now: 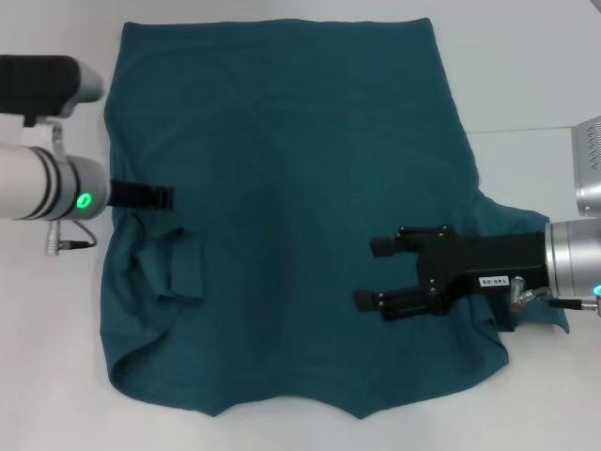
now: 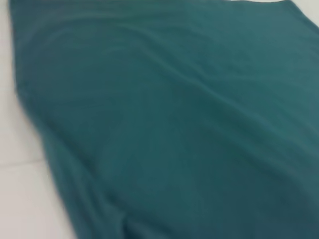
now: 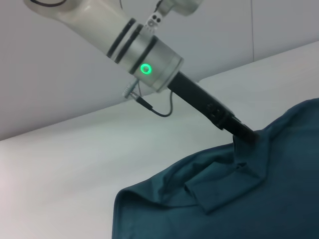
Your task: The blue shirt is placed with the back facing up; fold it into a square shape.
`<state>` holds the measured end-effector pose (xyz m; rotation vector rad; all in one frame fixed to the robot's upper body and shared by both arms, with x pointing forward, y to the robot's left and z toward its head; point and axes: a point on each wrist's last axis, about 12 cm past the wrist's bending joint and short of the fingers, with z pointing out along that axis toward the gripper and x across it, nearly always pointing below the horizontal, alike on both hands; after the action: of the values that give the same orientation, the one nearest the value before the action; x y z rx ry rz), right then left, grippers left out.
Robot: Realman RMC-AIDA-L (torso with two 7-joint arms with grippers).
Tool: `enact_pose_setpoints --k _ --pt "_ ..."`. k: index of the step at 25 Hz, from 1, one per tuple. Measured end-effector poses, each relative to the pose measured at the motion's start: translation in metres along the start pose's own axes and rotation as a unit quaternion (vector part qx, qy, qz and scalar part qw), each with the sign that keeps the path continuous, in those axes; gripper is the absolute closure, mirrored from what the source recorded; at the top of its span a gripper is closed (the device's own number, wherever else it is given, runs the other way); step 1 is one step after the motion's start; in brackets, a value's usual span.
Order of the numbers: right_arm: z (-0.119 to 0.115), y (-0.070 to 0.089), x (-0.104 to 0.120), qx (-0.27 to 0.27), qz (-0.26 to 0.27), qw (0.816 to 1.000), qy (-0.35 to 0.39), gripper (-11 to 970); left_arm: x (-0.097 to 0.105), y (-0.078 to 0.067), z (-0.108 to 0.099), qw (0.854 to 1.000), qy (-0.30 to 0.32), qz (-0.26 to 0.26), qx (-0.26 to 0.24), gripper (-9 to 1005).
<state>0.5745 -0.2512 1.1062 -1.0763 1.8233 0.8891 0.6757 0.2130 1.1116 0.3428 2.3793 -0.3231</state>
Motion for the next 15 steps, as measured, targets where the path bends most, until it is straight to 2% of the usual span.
enact_pose_setpoints --k 1,6,10,12,15 --pt "0.000 0.000 0.000 -0.001 0.000 1.000 0.001 18 0.003 0.009 -0.005 1.000 0.001 -0.020 -0.004 911" --pt "0.001 0.000 0.000 -0.002 -0.001 1.000 0.001 18 0.012 0.026 -0.012 0.998 -0.007 -0.064 -0.021 892" --pt "0.001 0.000 -0.002 -0.004 -0.003 1.000 0.001 18 0.015 0.029 -0.011 0.997 -0.011 -0.075 -0.029 846" --pt "0.002 0.000 -0.003 -0.006 -0.003 1.000 0.000 18 0.017 0.028 -0.009 0.996 -0.012 -0.079 -0.031 604" --pt "0.002 0.000 -0.004 -0.006 -0.004 1.000 0.000 18 0.018 0.027 -0.004 0.996 -0.013 -0.086 -0.035 483"
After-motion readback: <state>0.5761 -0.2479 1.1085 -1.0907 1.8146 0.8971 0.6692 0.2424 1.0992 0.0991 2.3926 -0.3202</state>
